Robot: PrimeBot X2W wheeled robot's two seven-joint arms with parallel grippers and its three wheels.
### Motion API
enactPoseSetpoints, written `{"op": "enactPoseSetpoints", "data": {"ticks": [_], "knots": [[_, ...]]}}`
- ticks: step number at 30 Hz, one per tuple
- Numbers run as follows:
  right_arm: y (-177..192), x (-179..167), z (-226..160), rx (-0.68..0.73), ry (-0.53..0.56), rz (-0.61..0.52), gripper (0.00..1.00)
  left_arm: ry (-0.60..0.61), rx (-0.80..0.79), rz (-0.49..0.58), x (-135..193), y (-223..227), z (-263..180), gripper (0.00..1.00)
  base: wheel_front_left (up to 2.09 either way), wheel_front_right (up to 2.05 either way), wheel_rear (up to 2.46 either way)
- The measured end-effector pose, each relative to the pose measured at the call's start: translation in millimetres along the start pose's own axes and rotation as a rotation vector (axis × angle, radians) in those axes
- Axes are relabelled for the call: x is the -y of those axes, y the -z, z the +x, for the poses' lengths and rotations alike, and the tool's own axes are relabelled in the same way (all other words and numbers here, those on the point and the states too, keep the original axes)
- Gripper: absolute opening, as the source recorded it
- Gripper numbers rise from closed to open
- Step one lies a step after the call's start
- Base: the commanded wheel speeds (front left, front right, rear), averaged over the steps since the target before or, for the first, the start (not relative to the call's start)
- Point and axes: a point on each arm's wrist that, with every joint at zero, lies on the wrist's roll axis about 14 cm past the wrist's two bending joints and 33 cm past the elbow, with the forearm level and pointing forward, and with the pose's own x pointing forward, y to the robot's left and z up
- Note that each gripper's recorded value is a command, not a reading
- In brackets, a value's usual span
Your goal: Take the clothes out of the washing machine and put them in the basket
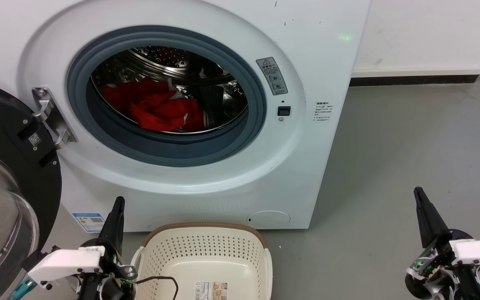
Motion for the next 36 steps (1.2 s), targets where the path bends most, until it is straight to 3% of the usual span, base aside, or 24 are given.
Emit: {"op": "enactPoseSetpoints", "data": {"ticks": [36], "knots": [[0.0, 0.0, 0.0, 0.000, 0.000, 0.000, 0.00, 0.000, 0.000, 0.000, 0.0, 0.0, 0.0, 0.00, 0.00, 0.00, 0.00]]}}
